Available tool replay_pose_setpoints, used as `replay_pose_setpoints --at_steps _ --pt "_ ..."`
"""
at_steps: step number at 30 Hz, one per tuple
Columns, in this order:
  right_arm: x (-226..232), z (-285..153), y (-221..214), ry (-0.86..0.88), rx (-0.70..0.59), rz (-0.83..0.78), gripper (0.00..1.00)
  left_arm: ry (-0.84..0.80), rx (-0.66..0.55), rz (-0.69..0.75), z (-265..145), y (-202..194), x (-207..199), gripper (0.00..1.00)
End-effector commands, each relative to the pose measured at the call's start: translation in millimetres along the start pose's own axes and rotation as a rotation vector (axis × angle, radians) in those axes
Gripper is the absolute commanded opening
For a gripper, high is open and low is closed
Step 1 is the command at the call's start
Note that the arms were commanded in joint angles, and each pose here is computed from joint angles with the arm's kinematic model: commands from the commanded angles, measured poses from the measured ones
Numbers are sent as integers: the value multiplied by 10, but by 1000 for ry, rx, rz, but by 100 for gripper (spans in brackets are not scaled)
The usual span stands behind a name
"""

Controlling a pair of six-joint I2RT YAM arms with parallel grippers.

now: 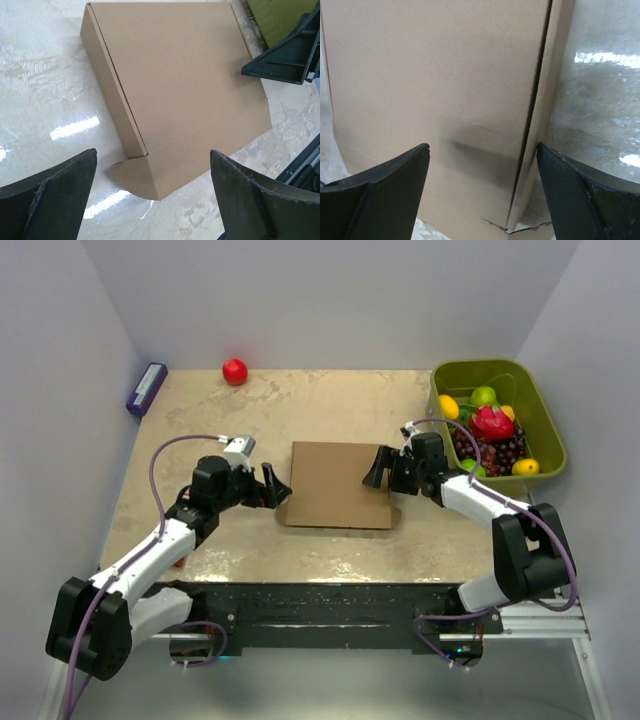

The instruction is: Fold the paper box

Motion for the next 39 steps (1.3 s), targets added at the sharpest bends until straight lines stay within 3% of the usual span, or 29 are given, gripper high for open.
replay_pose_setpoints --at_steps 1,11,16,29,32,39 --pt "176 71 0 131 -17 20 89 -32 -34 3 -36 10 2 99" --pt "218 192 -245 222 41 86 52 -8 -75 -117 -73 38 288 100" --pt "200 214 -337 233 57 102 43 16 -105 -117 -117 176 330 100" --pt "132 294 -487 231 93 132 6 36 -146 -197 -182 262 552 100" --pt "96 314 -512 217 98 143 0 47 -143 -213 -183 235 588 99" --pt "-31 366 -592 187 117 170 0 22 -134 -255 -161 136 592 99"
Point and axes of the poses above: each gripper's point midway between its finger pads, its own z axis out along the fingers, its own x axis along the line the jaws close on, y = z × x, the point moved 1 cm from there along -z, back along the fingers, and after that the axes turned 3 degrees about -z, right-handed, at the moved point
